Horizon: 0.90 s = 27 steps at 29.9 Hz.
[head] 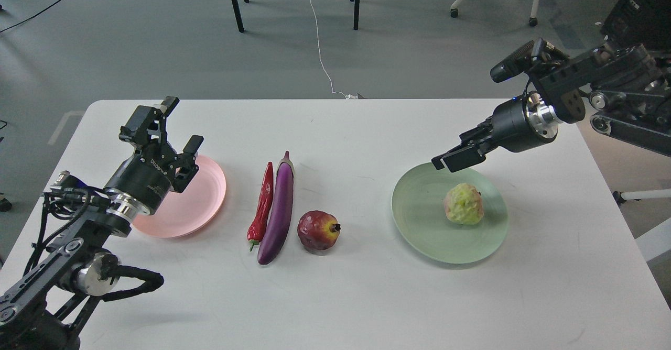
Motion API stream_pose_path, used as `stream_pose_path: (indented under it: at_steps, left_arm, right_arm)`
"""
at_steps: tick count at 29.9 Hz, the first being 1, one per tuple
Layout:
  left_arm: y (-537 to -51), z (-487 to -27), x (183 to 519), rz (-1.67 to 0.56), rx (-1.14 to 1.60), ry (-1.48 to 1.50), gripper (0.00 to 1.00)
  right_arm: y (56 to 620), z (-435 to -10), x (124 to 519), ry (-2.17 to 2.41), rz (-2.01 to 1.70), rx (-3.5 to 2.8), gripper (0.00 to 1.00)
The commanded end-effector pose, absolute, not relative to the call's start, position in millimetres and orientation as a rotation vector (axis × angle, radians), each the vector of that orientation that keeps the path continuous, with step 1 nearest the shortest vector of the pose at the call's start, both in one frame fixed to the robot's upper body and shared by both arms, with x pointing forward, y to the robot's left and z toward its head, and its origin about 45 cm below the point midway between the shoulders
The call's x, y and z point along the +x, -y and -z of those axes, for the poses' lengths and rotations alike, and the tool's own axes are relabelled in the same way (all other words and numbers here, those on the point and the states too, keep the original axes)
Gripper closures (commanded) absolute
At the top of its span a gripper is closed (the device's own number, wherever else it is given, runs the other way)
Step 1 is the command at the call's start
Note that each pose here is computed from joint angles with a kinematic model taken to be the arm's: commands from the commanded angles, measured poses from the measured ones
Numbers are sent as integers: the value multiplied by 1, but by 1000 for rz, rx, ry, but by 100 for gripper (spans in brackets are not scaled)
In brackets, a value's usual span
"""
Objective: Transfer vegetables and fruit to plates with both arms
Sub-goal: 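Move the right gripper down onto the red fruit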
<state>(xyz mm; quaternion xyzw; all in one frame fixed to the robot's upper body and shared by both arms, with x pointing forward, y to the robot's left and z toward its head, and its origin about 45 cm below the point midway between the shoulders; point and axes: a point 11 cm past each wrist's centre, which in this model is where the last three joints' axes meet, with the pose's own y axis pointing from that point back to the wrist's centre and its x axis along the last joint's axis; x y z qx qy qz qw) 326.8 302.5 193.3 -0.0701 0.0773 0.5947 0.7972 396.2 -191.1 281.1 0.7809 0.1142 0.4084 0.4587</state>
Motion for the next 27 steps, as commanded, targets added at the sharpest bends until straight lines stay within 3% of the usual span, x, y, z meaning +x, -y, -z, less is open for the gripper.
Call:
stream_pose_path:
  at_steps: [1, 13, 27]
  left_arm:
    - [-303, -194, 327, -1277, -149, -162, 2]
    - [-306, -191, 324, -1284, -140, -166, 2]
    - [-306, -191, 324, -1284, -138, -166, 2]
  right_arm:
    - [142, -266, 384, -418, -1041, 1940, 5]
    - [48, -206, 366, -631, -1104, 1870, 5]
    - [60, -199, 383, -547, -1073, 1866, 6]
